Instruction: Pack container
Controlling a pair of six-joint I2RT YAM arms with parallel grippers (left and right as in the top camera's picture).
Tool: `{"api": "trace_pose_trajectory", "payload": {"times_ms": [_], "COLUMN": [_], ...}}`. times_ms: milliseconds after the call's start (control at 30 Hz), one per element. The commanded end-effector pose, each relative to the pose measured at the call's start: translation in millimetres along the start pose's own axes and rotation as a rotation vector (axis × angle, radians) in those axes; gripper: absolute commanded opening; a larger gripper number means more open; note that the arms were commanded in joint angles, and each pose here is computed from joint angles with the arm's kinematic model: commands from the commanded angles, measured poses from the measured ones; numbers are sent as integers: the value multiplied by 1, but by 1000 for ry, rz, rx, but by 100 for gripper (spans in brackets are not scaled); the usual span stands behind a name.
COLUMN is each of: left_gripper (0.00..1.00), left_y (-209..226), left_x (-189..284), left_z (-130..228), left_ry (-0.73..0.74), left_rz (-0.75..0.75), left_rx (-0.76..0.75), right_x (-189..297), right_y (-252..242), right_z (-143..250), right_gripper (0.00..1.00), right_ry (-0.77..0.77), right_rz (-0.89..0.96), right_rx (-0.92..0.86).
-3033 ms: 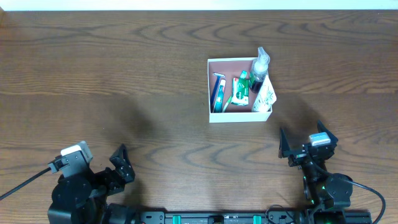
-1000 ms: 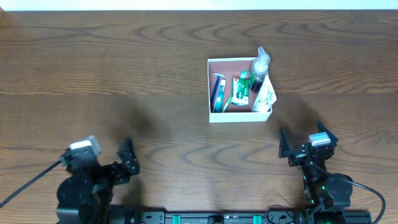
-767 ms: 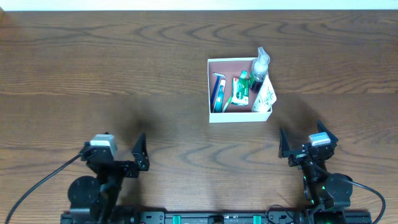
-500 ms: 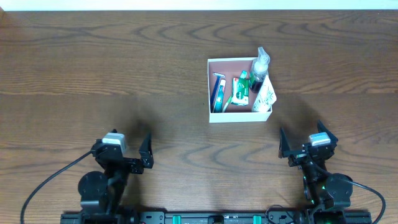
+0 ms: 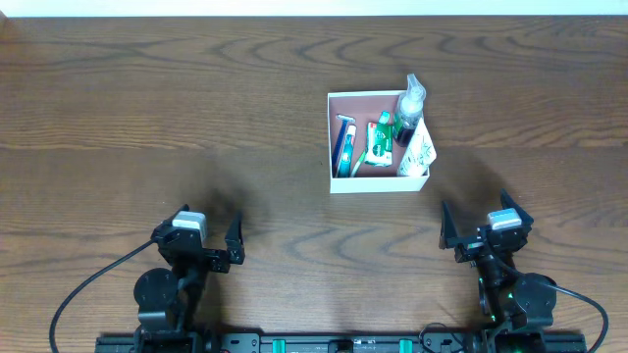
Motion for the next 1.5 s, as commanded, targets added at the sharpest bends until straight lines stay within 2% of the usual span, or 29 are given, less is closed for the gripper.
{"api": "trace_pose_trajectory", "payload": {"times_ms": [0,333,500,1467], "left_gripper": [98,98,98,98], "left_y": [0,1,4,10], "left_x": [0,-7,-12,-11], "left_z": [-2,-4,5,4], "left_ry": [-26,-122,-108,-113], "left_rz": [6,24,21,-18], "left_rx": [-58,-95,-101,-104], "right_x": [0,0,0,0], "right_y": [2,2,2,2], "right_z": [1,1,1,1], "right_gripper": [99,99,99,99], "right_ry": [1,1,1,1], "right_rz": [-19,-19,-19,-19], "right_rx": [6,6,6,6]}}
Point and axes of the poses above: each gripper's point midway between its finger pads, its own x axis back along the fingers, its own y axis along the line the jaws close on, z = x × y, the point moved 9 cm from there along x, back along the fingers, and after that the axes turned 10 degrees about x, right-handed, at the moved point
